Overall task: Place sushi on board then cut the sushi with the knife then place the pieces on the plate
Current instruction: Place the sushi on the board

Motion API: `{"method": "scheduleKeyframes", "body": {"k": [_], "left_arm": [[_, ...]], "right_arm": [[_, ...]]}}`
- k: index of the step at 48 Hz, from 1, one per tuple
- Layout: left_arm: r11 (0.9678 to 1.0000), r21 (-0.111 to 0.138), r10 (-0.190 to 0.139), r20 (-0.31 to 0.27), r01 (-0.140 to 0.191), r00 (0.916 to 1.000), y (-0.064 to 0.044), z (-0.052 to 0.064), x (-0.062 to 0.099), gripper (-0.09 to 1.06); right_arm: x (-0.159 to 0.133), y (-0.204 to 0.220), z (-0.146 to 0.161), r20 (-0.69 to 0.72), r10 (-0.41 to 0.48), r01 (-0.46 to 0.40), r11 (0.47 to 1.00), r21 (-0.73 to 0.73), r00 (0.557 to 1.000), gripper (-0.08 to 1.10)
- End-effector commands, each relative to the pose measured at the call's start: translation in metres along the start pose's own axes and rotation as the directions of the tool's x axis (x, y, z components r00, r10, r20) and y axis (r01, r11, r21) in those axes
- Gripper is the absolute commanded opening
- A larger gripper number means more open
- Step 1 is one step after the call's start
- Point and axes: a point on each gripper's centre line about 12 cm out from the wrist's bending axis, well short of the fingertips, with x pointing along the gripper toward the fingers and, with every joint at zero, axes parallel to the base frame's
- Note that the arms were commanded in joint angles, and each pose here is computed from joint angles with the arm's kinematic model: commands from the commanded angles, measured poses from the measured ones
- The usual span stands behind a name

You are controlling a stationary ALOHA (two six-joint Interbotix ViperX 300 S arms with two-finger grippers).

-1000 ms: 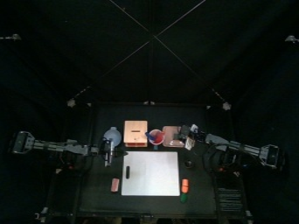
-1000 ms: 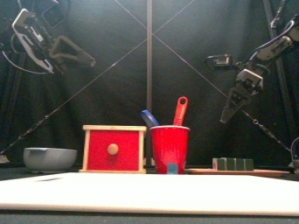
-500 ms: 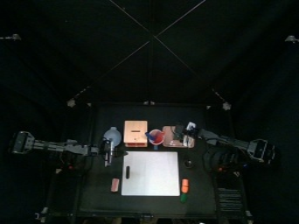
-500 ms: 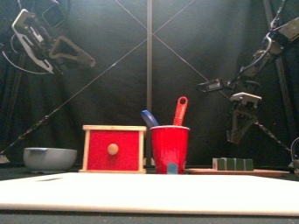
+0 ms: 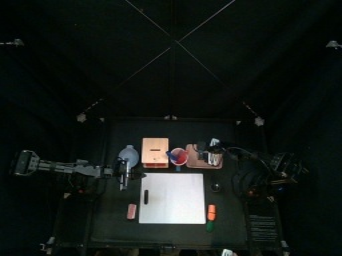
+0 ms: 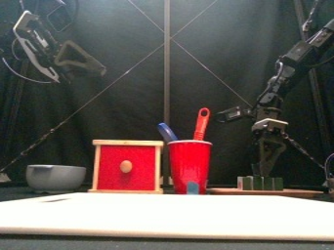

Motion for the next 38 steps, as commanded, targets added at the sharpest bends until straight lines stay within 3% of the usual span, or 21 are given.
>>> {"method": "scheduleKeyframes", "body": {"k": [1,13,29,38], "left_arm": [[1.0000,-0.005,0.002,0.018,-0.002,0.9998,0.000,0.006,0.001,-0.02],[1.0000,-0.003,0.002,0.015,-0.002,0.9999,0.000,0.005,0.001,-0.02],[1.0000,-0.006,0.002,0.015,-0.002,0.9999,0.000,0.005,0.001,-0.02],[1.0000,-0.005,-0.002,0.012,0.003,0.9999,-0.001,0.005,0.001,-0.02]], "right_arm": [[-0.001,-0.006,0.006,0.032,-0.023,0.023,1.000,0.008,0.999,1.00],[0.012,-0.007,0.002,0.007,-0.018,0.018,1.000,0.011,1.000,0.96],[0.014,-0.006,0.002,-0.004,-0.004,0.004,0.999,0.047,1.000,0.59],[-0.012,-0.002,0.013,0.076,0.021,-0.032,0.988,0.149,0.997,0.58]]}}
